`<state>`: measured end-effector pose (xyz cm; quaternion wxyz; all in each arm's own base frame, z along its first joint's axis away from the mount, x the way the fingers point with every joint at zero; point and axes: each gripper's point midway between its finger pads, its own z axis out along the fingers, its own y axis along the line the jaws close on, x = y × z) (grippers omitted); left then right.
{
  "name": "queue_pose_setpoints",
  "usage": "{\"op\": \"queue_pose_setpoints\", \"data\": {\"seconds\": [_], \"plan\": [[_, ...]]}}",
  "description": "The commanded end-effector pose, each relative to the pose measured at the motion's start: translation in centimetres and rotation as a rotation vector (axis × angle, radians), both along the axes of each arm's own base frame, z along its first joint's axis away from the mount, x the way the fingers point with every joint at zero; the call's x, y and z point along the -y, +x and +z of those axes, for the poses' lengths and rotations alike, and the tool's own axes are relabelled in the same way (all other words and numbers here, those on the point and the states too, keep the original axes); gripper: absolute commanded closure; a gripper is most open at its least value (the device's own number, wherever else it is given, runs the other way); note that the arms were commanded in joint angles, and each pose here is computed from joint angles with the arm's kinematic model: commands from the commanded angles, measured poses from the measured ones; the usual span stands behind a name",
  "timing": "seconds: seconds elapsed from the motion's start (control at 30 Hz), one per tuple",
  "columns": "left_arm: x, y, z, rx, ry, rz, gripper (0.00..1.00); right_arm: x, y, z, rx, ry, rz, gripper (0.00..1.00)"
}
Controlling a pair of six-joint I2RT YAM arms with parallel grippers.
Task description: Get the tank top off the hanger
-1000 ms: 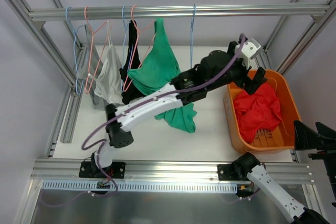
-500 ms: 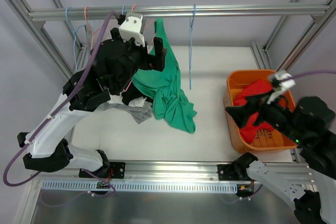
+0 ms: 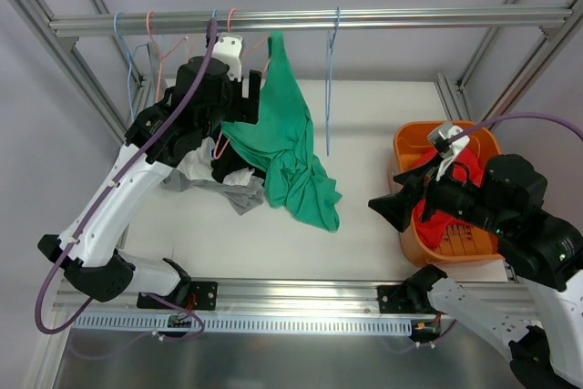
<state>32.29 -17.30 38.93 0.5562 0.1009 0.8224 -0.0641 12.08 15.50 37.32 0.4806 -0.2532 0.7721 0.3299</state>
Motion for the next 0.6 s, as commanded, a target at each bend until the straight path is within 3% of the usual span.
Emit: {"op": "queue_pose_setpoints", "data": {"seconds": [0.0, 0.2, 0.23, 0.27, 0.37, 0.57], "plan": [[0.4, 1.1, 0.5, 0.006, -0.003, -0.038, 0.22, -0.7, -0.2, 1.1, 0.045, 0.026, 0.052, 0.01], [0.3, 3.1, -0.6, -0.022, 0.026, -0.013, 0.38, -0.7, -0.2, 1.0, 0.055, 0.031, 0.052, 0.01], [0.3, 3.3, -0.6, -0.022, 0.025, -0.011, 0.42, -0.7, -0.2, 0.9, 0.053, 0.031, 0.052, 0.01], [0.4, 3.5, -0.4, -0.019, 0.021, -0.013, 0.57, -0.7, -0.2, 0.8, 0.052, 0.032, 0.050, 0.01], [0.9, 3.3, 0.6, -0.004, -0.011, -0.038, 0.78, -0.6, -0.2, 0.6, 0.054, 0.029, 0.044, 0.00], [2.1, 3.0, 2.1, 0.008, -0.076, -0.083, 1.00, -0.9, 0.2, 0.0, 0.042, 0.031, 0.040, 0.01]]}}
